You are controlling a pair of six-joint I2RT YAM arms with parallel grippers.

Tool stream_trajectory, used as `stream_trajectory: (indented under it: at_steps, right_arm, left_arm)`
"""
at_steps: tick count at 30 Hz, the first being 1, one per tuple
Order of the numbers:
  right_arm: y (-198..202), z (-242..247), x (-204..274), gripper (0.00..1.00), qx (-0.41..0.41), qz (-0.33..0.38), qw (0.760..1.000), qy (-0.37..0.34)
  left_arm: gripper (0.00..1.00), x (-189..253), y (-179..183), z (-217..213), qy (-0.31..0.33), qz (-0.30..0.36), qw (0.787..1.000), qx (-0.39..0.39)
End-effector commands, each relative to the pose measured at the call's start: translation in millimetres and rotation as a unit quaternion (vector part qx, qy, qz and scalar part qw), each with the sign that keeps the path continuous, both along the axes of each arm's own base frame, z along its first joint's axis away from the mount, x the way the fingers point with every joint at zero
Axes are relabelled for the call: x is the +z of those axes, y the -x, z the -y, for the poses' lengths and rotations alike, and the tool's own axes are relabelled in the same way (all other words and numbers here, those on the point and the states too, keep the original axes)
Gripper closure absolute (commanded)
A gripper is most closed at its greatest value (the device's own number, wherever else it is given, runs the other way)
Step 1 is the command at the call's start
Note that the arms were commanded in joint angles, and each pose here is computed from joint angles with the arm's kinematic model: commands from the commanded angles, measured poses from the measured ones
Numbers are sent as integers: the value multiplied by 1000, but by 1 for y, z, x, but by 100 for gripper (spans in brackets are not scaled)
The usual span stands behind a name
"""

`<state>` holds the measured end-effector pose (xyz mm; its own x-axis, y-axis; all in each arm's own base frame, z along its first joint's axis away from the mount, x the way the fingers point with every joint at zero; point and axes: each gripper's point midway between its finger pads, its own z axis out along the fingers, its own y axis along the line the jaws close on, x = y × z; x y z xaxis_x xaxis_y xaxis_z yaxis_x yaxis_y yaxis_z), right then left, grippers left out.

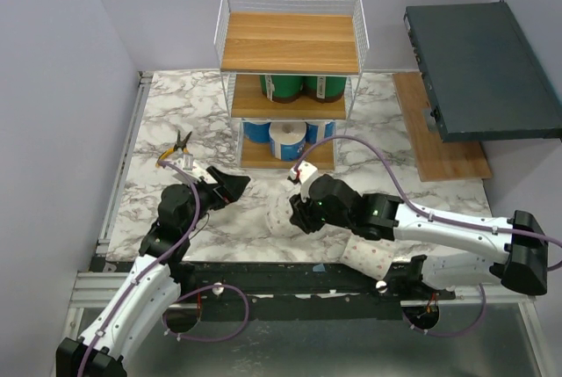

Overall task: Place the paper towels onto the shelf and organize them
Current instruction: Pick up the paper towel from the center of the board.

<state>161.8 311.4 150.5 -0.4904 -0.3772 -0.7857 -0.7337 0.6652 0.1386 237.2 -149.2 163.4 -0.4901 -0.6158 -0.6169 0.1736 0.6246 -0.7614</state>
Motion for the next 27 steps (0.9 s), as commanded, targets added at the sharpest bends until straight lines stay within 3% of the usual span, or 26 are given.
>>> stream_trajectory:
  at_steps: [1, 20, 27]
  right_arm:
    - [-4, -2, 22, 69, 2, 37, 999, 16]
    - [-37, 3, 269, 70, -35, 201, 974, -94]
    - [-50, 5, 323, 70, -48, 261, 959, -101]
  left_arm:
    - [3, 1, 1, -2, 4, 7, 1000, 8]
    - [3, 28, 9, -11, 6, 50, 999, 20]
    - [3, 56, 9, -18, -15, 85, 996, 29]
